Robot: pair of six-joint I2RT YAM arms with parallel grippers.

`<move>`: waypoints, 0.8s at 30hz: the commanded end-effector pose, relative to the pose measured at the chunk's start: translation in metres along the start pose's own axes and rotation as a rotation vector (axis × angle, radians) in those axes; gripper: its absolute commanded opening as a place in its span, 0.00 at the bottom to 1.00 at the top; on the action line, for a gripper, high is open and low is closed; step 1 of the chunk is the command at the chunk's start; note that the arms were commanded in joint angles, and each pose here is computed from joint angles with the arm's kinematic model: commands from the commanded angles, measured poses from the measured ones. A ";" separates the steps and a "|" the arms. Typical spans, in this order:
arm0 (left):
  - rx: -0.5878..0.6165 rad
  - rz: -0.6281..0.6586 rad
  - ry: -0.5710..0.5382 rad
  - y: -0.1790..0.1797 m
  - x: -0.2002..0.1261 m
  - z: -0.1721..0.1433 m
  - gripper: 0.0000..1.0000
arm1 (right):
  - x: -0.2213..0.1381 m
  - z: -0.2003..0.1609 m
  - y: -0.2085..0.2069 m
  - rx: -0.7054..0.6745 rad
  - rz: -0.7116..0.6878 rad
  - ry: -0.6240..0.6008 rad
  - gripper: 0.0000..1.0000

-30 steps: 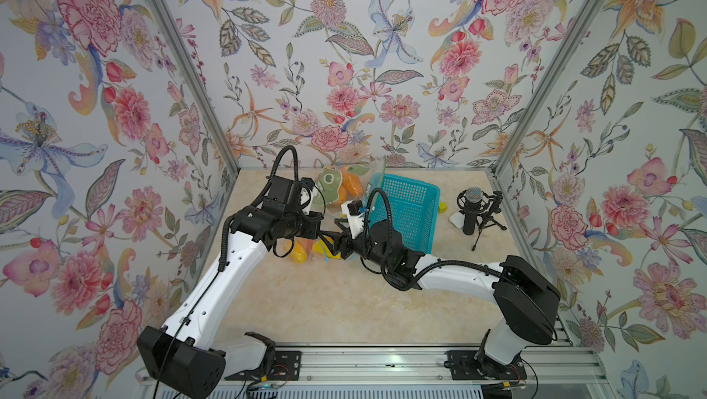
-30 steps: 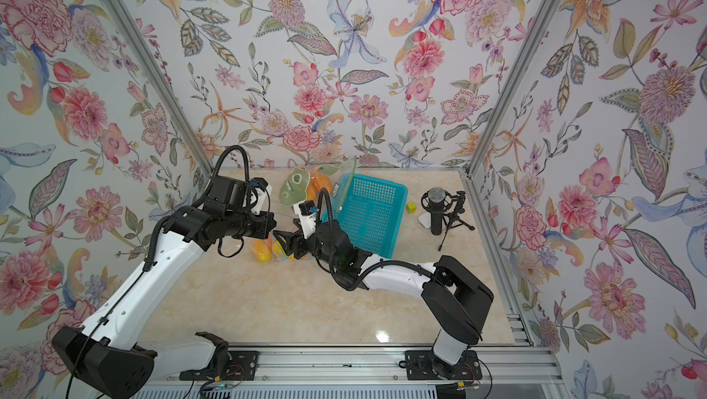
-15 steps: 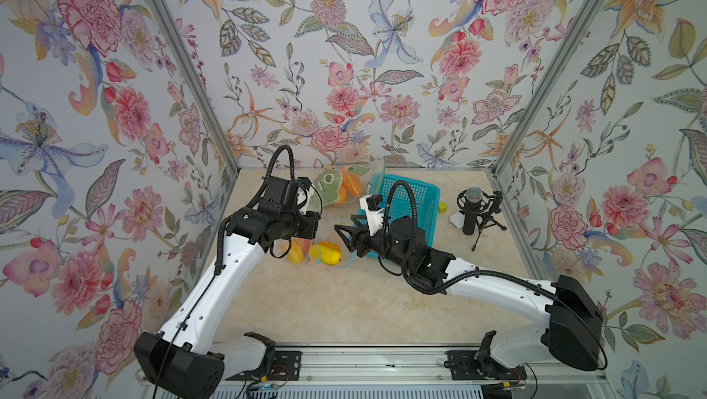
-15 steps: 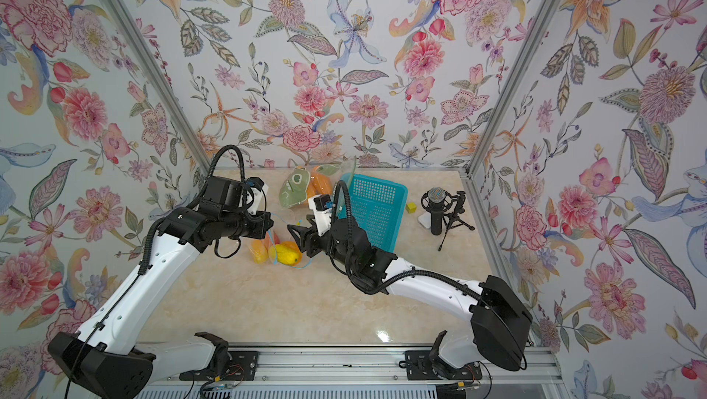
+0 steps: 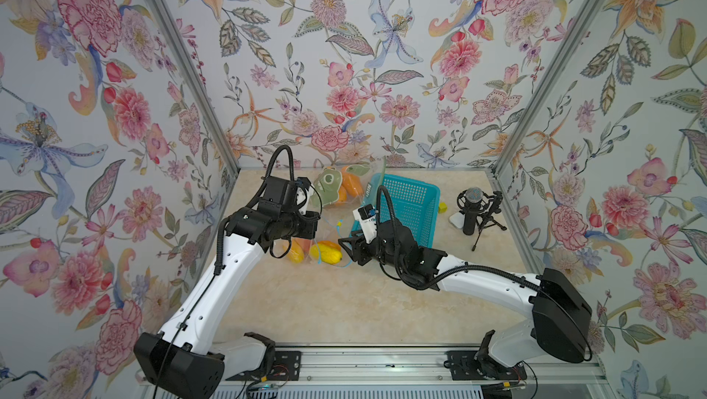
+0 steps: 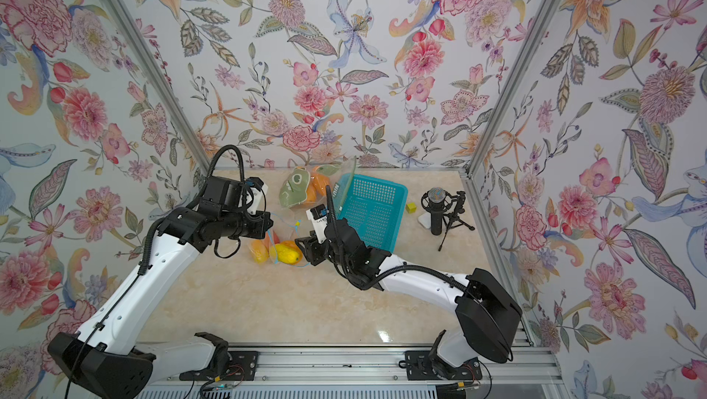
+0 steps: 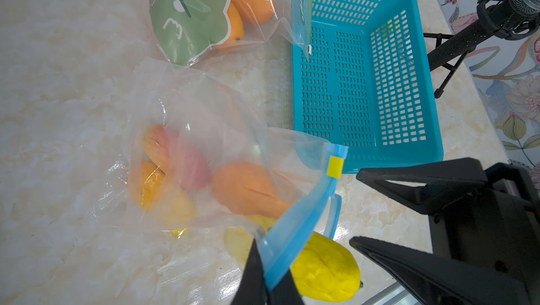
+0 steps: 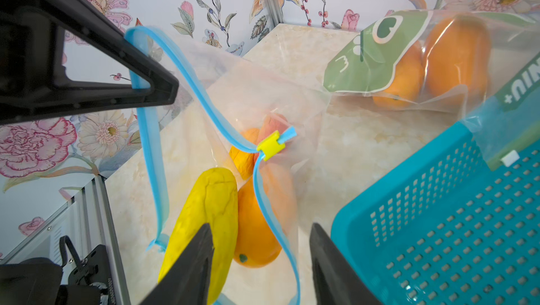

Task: Place the mango in a zip-top bag and seal the zipper
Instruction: Adjust the zipper food storage bag at the center of the board.

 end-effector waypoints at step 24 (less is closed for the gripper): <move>0.067 -0.100 0.042 -0.009 -0.004 -0.023 0.00 | 0.023 0.067 0.008 0.175 0.118 0.002 0.00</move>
Point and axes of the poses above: each gripper's point midway between its finger pads, its own x axis out along the fingers, its own y axis along the line the jaws close on, z = x × y, the point moved 8 cm from there along -x, back along the fingers, and after that the axes turned 10 degrees about x, right-handed, at the moved point
